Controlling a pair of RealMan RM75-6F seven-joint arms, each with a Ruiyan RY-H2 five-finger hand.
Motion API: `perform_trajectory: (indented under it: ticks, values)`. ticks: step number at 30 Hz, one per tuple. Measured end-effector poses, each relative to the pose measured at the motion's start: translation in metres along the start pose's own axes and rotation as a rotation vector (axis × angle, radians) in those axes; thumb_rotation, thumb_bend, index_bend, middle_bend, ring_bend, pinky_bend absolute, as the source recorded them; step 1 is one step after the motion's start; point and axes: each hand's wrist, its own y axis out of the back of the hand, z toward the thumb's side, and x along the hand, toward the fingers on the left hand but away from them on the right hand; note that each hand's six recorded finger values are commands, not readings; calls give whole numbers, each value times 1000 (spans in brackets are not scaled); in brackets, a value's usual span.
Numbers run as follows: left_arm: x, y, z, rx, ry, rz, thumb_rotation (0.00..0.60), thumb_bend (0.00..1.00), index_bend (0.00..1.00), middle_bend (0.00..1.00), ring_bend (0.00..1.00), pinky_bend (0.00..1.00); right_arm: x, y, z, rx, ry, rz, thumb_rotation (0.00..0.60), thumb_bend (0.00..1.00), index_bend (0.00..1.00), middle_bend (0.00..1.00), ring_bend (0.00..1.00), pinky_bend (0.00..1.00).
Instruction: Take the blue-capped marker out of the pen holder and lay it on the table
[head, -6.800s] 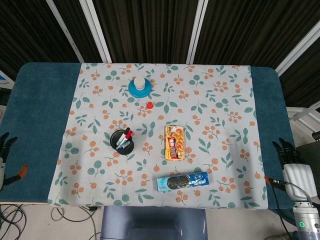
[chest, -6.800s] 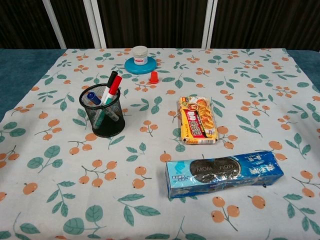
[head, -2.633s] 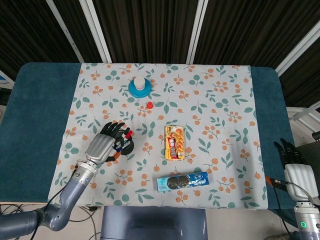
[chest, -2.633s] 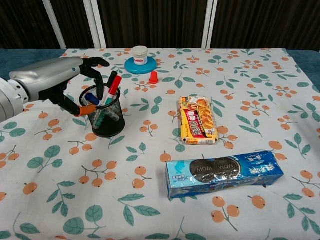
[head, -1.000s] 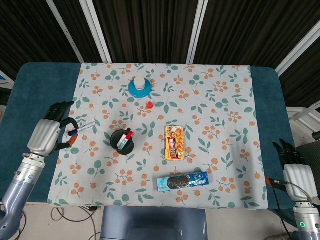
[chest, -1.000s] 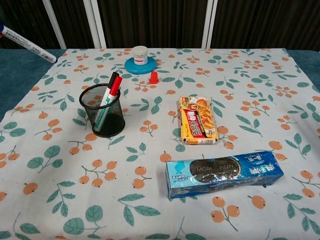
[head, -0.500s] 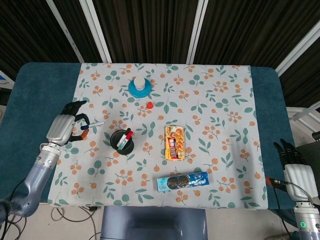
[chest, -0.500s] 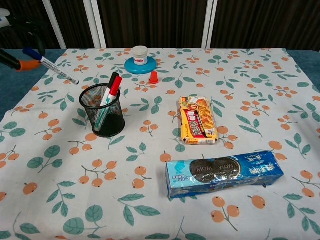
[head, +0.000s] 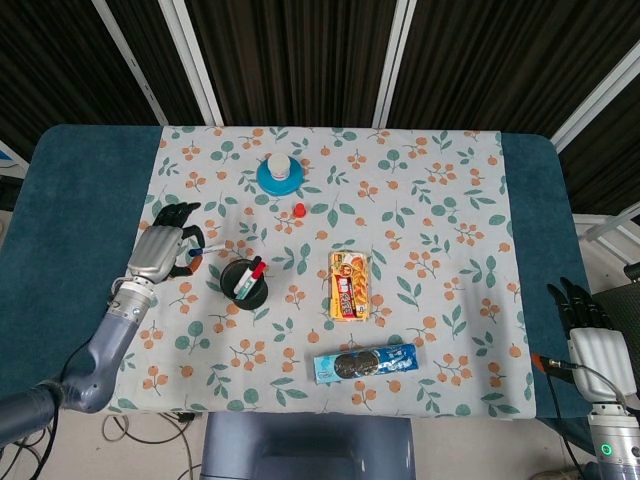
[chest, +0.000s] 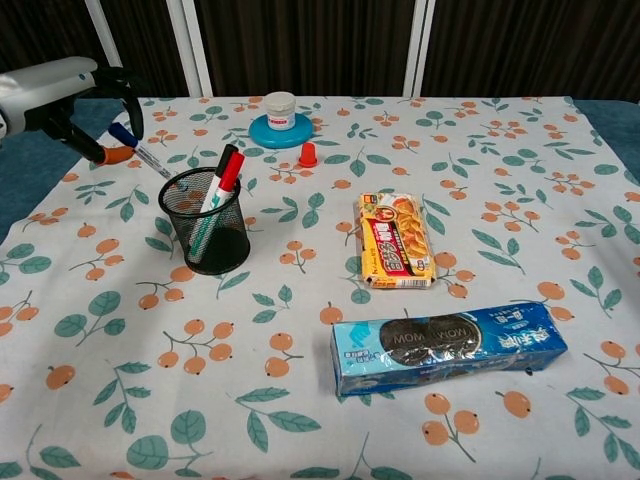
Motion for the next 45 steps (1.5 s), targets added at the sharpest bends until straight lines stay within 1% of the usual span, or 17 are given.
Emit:
perform_trajectory:
  ticks: [4,9,11,12,14,16,17,20,24,28,31,33,37,40,41,44,45]
  values:
    - [1,-8,3,14,4,-19,600,368,517,71,0,0,0,0,0,-1,-1,1,600,99,94,9,62,175]
    - [-1,-21,8,42,-8,-51,600,367,509,70,0,0,0,0,0,-1,0,-2,600,99,94,9,62,175]
    - [-2,-24,10,52,-15,-57,600,353,492,69,0,0,0,0,0,-3,-1,-2,600,99,94,9,62,175]
    - [-3,-24,11,55,-19,-59,600,333,479,68,0,0,0,0,0,-3,-2,-1,600,99,94,9,62,175]
    - [-4,-24,11,76,-25,-65,600,226,421,62,0,0,0,0,-1,-4,-3,1,600,99,95,9,62,175]
    - [-5,-24,11,99,-29,-69,600,145,368,57,0,0,0,0,-1,-3,-4,1,600,99,95,9,62,175]
    - [-6,-24,13,110,-34,-71,600,120,345,56,0,0,0,0,-1,-3,-4,0,600,99,96,9,62,175]
    - [-10,-23,19,102,-52,-74,600,109,312,54,0,0,0,0,-1,-3,-4,0,600,99,96,9,62,175]
    - [-21,-16,30,88,-90,-70,600,108,285,47,0,0,0,0,-1,-4,-5,0,600,99,96,9,62,175]
    - [-37,-2,40,82,-124,-48,600,109,273,47,0,0,0,0,-1,-2,-4,1,600,99,96,9,62,175]
    - [-53,15,46,71,-146,-11,600,109,273,50,0,0,0,0,-1,-2,-5,0,600,99,96,9,62,175]
    - [-64,29,45,71,-150,26,600,108,273,52,0,0,0,0,-1,-2,-5,-1,600,99,96,9,62,175]
    - [-89,50,30,91,-109,93,600,109,264,51,0,0,0,0,-1,-1,-5,0,600,99,96,9,62,175]
    - [-113,59,9,130,-37,131,600,109,230,43,0,0,0,0,0,-1,-5,-1,600,99,96,9,62,175]
    - [-123,62,-1,145,-2,140,600,118,214,38,0,0,0,0,0,-1,-5,-2,600,99,96,9,62,175]
    - [-147,66,-25,159,75,150,600,189,195,33,0,0,0,0,0,-1,-6,-2,600,99,96,9,62,175]
    - [-155,67,-33,157,103,156,600,198,192,32,0,0,0,0,-1,-1,-7,-3,600,99,96,9,62,175]
